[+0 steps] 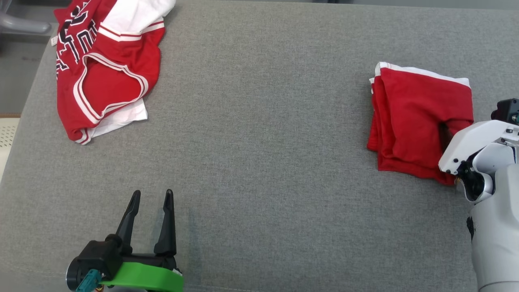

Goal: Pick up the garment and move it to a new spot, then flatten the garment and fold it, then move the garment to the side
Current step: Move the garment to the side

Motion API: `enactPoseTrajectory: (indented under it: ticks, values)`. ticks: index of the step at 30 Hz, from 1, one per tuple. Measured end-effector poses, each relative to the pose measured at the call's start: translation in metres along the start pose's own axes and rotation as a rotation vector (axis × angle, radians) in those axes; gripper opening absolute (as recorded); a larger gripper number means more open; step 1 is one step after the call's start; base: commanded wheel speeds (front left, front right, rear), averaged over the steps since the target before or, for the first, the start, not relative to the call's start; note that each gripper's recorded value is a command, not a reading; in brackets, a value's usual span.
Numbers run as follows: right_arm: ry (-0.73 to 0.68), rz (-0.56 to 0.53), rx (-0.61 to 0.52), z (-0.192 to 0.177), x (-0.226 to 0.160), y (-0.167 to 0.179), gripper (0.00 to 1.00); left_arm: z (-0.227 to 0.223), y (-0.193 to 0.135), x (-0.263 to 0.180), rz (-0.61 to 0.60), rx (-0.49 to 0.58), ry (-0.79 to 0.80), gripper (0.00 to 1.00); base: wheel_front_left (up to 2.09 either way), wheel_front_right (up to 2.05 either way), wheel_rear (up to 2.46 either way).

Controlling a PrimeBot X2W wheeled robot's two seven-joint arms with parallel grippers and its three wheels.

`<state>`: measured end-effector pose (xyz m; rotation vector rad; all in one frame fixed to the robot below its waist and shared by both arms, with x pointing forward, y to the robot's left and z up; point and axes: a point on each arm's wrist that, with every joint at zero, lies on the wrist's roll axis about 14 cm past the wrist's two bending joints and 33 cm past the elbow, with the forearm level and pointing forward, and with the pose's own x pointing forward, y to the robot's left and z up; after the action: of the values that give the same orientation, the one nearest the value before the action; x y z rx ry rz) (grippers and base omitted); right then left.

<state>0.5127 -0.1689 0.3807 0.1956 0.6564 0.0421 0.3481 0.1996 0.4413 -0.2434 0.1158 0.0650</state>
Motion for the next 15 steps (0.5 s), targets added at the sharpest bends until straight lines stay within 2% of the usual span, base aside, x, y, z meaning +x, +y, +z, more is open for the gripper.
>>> enactPoseTrajectory:
  ticks: [1,7,11,15]
  values:
    - [-0.011,0.0,0.021,0.002,0.001,-0.001,0.0,0.0,-0.001,0.001,-0.002,0.001,0.001,1.0,0.0,0.0,0.0]
    - [-0.057,-0.01,0.074,0.014,-0.003,-0.01,0.0,0.001,-0.01,0.012,-0.038,0.005,-0.006,1.0,0.0,0.0,0.0]
    - [-0.091,-0.063,0.074,0.026,-0.008,-0.036,0.0,-0.001,-0.024,0.024,-0.088,0.021,-0.005,1.0,0.0,0.0,0.0]
    - [-0.15,-0.142,0.027,0.051,-0.007,-0.069,0.0,0.004,-0.046,0.052,-0.172,0.039,-0.032,1.0,0.0,0.0,0.0]
